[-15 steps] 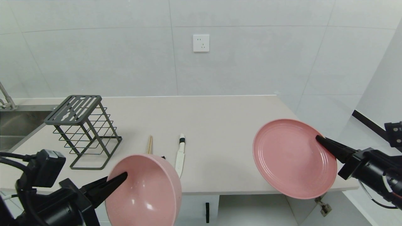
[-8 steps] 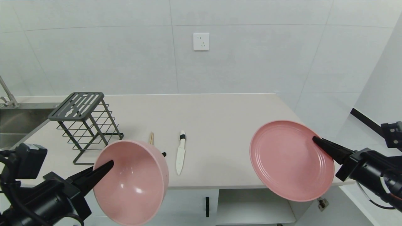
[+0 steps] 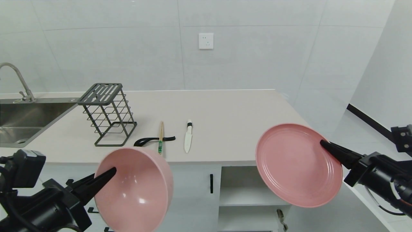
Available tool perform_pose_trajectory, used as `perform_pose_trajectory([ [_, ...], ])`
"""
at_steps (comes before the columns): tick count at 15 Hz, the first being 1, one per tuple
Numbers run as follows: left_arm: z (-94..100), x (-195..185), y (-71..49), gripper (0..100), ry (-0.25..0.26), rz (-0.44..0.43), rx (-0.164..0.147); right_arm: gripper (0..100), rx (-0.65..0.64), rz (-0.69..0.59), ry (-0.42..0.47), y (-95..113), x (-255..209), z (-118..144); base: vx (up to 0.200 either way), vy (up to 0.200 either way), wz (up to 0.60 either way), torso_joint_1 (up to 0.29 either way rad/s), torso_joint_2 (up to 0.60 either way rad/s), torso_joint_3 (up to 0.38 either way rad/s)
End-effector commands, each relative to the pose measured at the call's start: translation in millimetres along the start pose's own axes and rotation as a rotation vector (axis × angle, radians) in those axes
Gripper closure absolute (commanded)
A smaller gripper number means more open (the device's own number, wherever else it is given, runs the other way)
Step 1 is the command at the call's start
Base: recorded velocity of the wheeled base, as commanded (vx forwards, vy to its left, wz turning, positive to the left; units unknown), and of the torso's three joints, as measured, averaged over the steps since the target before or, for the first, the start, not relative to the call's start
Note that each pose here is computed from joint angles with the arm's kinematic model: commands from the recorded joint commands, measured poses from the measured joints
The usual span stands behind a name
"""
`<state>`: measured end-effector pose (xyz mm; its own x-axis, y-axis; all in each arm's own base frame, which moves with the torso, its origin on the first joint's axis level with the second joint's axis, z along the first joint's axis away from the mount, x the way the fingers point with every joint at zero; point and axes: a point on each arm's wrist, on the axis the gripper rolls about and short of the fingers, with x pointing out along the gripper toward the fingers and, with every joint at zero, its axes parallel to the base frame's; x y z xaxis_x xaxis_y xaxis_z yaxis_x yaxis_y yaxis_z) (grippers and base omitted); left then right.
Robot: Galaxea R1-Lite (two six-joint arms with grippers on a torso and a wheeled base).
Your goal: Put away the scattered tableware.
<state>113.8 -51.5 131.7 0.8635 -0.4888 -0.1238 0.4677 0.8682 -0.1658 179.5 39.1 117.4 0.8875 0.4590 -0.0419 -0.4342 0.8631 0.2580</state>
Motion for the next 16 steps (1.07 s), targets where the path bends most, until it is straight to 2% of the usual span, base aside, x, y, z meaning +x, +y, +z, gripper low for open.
perform_pose_trajectory([
  [1, 1.3, -4, -4.6, 100, -0.013, -0.037, 0.007, 100, 0.000, -0.002, 0.000, 0, 0, 0, 0.000, 0.000, 0.00, 0.000, 0.00, 0.000],
  [3, 1.3, 0, -5.1, 100, -0.006, -0.042, 0.077, 100, -0.002, 0.002, 0.000, 0, 0, 0, 0.000, 0.000, 0.00, 0.000, 0.00, 0.000],
  [4, -0.9, 10, -3.4, 100, 0.029, -0.034, 0.156, 100, -0.002, 0.003, 0.000, 0, 0, 0, 0.000, 0.000, 0.00, -0.105, 0.13, 0.105],
  [5, -3.9, 19, -2.8, 100, 0.056, -0.036, 0.199, 100, -0.001, 0.002, 0.003, 0, 0, -1, 0.000, 0.000, 0.00, -0.173, 0.37, 0.163],
  [7, -17.8, 36, -1.0, 100, 0.115, -0.040, 0.250, 100, 0.003, 0.000, 0.014, -1, 2, -3, 0.000, 0.000, 0.00, -0.224, 0.48, 0.220],
  [14, -20.0, 37, -1.6, 100, 0.132, -0.047, 0.244, 100, 0.010, 0.027, 0.054, 4, 7, -10, 0.000, 0.000, 0.00, -0.161, 0.31, 0.154],
  [16, -22.6, 36, -1.4, 100, 0.158, -0.047, 0.240, 100, 0.010, 0.029, 0.054, 4, 7, -10, 0.000, 0.000, 0.00, -0.249, 0.49, 0.237],
])
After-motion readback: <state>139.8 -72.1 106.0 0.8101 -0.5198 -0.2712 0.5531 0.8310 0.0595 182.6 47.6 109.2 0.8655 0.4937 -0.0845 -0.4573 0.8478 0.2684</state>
